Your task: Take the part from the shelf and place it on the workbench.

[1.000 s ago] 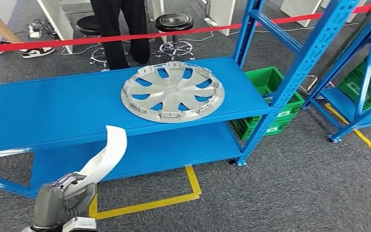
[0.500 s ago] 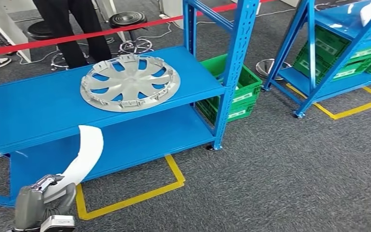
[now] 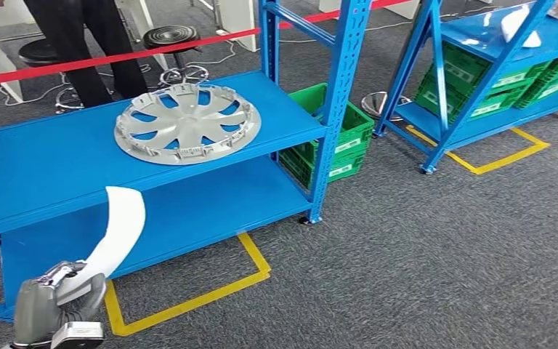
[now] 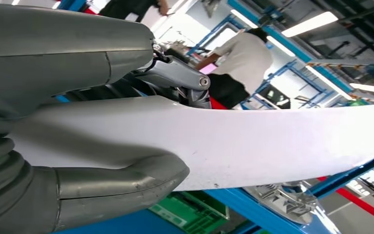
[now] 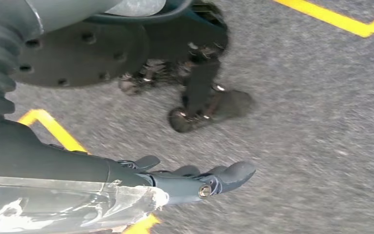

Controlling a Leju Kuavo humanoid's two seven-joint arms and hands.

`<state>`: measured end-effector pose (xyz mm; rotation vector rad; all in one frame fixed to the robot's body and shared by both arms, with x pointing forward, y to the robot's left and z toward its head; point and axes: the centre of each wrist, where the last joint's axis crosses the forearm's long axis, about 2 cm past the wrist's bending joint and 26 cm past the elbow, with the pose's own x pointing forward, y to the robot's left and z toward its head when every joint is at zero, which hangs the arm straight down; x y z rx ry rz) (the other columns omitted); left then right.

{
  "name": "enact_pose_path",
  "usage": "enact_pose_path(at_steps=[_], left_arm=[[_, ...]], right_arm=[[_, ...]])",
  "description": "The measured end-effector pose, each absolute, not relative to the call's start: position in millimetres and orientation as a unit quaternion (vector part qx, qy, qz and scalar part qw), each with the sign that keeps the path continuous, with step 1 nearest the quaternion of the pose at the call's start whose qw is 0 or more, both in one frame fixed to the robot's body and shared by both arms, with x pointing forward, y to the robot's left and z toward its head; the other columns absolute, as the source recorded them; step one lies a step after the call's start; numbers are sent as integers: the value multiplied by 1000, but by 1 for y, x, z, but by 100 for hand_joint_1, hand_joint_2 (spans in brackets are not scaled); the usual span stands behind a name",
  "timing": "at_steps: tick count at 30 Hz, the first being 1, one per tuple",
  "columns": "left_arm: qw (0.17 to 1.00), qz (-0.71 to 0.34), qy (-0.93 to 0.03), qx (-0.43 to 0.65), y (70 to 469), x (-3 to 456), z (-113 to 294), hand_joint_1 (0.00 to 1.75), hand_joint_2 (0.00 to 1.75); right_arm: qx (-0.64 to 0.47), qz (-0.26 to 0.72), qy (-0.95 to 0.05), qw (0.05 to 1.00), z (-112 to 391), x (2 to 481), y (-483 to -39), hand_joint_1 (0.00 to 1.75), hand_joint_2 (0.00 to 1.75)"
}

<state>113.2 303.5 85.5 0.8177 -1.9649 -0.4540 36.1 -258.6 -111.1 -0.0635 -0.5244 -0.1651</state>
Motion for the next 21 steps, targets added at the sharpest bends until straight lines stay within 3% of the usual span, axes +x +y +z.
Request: enact_pose_path(at_steps=[6, 10, 21], left_arm=[[468, -179, -798, 336, 305, 114, 83, 175, 175], [467, -167, -802, 334, 277, 129, 85, 175, 175], [468, -156, -811, 316, 261, 138, 87, 175, 175]], right_arm=[[-28, -90, -262, 960, -110, 39, -255, 0, 175], [-32, -131, -257, 957, -112, 32, -261, 0, 175], [-40, -145, -250, 956, -113, 23, -266, 0, 175]])
